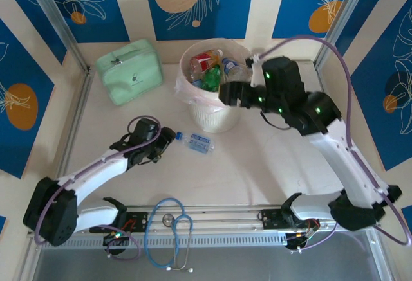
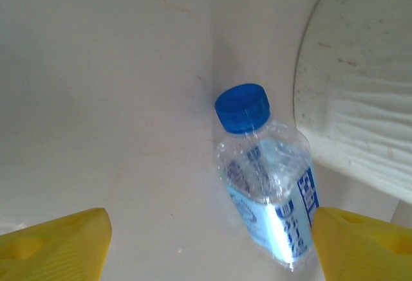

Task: Put the plastic bottles in the bin

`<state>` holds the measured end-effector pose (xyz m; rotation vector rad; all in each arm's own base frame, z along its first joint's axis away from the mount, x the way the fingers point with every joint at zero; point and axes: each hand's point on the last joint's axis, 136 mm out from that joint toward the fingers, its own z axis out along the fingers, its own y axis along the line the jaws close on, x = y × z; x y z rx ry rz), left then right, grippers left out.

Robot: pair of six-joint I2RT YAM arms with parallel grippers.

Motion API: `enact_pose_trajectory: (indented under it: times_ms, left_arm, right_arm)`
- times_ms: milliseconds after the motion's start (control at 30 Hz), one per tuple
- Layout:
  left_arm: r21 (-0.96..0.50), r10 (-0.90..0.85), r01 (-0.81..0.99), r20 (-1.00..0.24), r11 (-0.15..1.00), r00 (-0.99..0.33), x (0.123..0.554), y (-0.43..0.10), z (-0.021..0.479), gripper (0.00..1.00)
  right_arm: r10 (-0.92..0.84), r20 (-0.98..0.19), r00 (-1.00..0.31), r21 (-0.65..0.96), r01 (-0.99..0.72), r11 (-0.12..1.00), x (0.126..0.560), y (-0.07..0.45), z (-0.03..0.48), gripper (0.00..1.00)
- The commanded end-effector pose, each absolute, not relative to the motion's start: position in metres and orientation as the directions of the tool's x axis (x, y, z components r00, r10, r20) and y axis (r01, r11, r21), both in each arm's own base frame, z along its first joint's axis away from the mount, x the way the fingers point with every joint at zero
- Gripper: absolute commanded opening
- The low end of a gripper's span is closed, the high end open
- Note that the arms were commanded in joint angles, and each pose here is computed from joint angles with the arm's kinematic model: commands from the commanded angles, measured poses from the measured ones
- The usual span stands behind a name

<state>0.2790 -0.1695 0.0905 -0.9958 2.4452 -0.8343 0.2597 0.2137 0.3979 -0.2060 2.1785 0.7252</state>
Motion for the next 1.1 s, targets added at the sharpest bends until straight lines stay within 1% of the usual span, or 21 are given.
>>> enact_pose_trajectory:
  times_ms: [0, 167, 333, 667, 1067]
  left_arm:
    - [-0.705, -0.775, -0.514, -0.079, 0.488, -0.627, 0.307, -0.184, 0.103, 0.8]
    - [-0.702, -0.798, -0.549, -0.045, 0.453, -0.6, 0.328, -0.196, 0.091, 0.77]
    - [-0.662, -0.796, -0.581, -0.04, 0.473, -0.603, 0.34, -0.204, 0.078, 0.74]
    - [-0.551, -0.795, -0.658, -0.015, 0.513, -0.607, 0.332, -0.205, 0.048, 0.66]
    - [-0.51, -0.773, -0.666, 0.002, 0.545, -0.634, 0.329, -0.213, 0.033, 0.54]
  right_arm:
    - [0.106, -0.731, -0.674, 0.422, -0.325, 0.847, 0.25, 0.201, 0.371, 0.77]
    - [0.131, -0.683, -0.718, 0.459, -0.282, 0.843, 0.225, 0.185, 0.34, 0.76]
    - [0.136, -0.653, -0.745, 0.468, -0.255, 0.846, 0.215, 0.178, 0.321, 0.75]
    - [0.145, -0.663, -0.734, 0.463, -0.25, 0.85, 0.212, 0.17, 0.322, 0.75]
    - [0.152, -0.652, -0.743, 0.473, -0.241, 0.847, 0.21, 0.17, 0.316, 0.74]
